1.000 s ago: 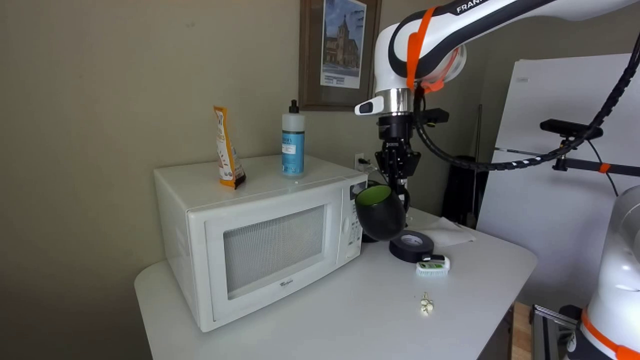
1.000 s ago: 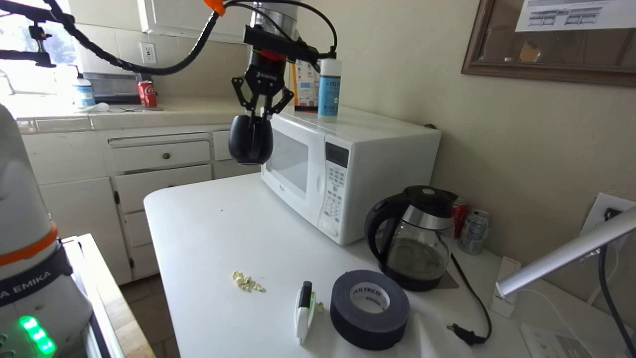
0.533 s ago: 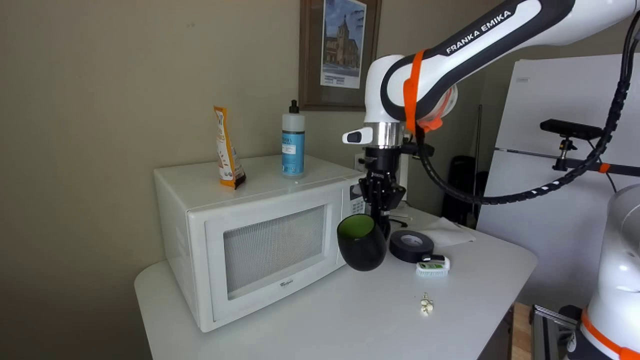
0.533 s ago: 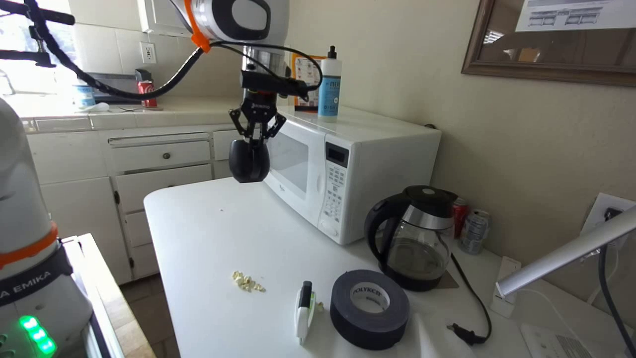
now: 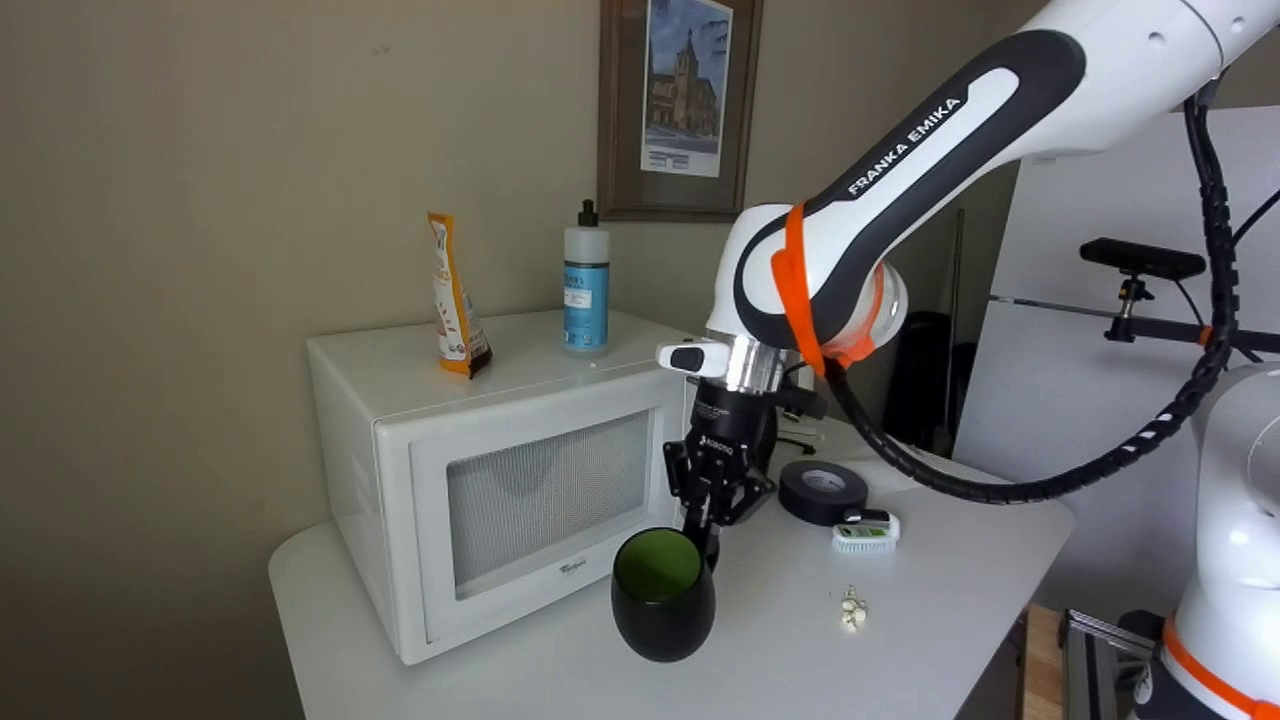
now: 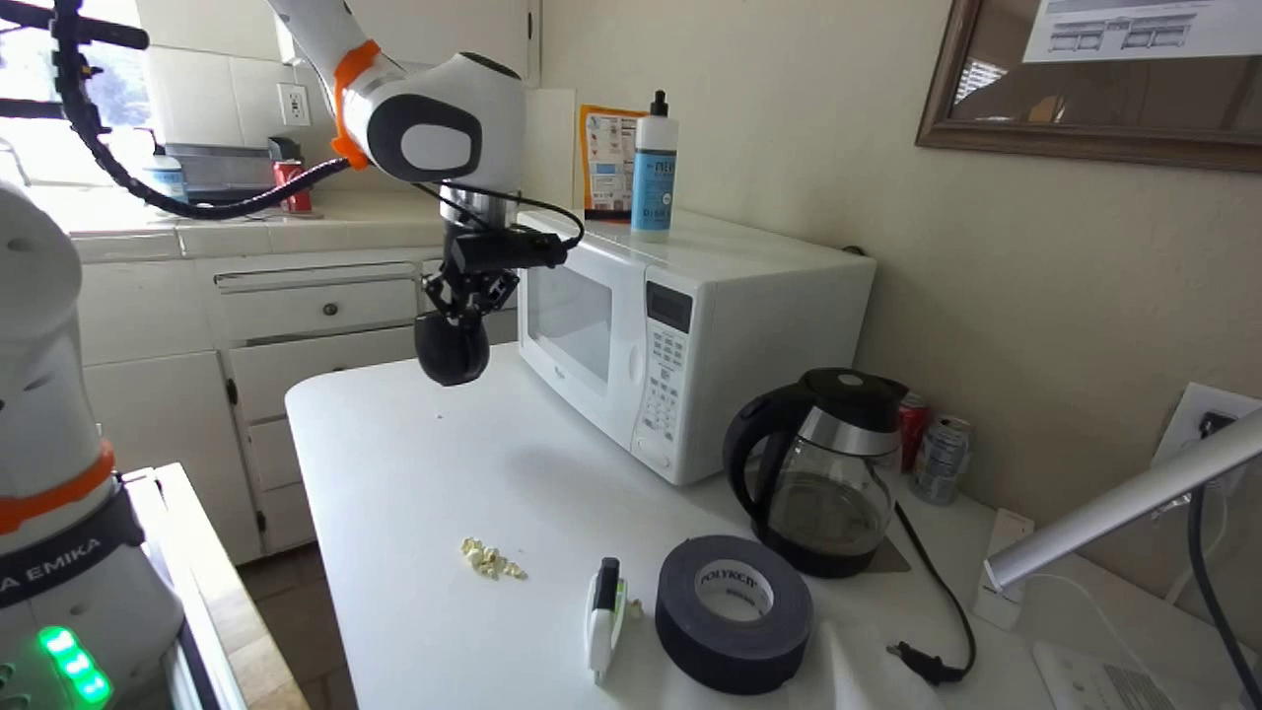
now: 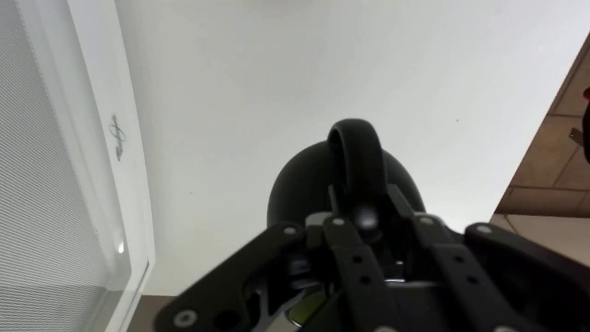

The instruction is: Put the black mug on the table.

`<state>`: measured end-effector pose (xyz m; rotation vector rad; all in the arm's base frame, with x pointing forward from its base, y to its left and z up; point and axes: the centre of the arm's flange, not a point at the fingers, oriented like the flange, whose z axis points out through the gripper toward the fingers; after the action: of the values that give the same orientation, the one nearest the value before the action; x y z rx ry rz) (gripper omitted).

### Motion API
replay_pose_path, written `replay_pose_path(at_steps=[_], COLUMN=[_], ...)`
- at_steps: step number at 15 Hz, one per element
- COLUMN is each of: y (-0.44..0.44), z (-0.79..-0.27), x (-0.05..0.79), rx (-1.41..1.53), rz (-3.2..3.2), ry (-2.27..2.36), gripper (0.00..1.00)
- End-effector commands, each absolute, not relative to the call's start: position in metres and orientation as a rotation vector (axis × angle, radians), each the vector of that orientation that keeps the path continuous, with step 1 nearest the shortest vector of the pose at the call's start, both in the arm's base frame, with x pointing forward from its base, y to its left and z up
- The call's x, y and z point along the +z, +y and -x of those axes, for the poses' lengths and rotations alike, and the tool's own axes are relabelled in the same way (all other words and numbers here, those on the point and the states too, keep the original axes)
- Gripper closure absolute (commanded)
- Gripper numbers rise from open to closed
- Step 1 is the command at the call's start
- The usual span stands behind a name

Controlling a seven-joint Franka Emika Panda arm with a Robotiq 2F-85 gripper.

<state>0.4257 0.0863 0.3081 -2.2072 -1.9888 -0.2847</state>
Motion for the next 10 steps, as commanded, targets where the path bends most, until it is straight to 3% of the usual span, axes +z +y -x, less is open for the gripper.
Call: replay_pose_path(at_steps=[1, 10], y=[0.112, 0.163], z=[-0.435, -0.434], x=[0.288, 0.266], rx=[-0.298, -0.231], rz=[1.982, 1.788], ry=[-2.056, -2.177], gripper=[0.94, 0.94])
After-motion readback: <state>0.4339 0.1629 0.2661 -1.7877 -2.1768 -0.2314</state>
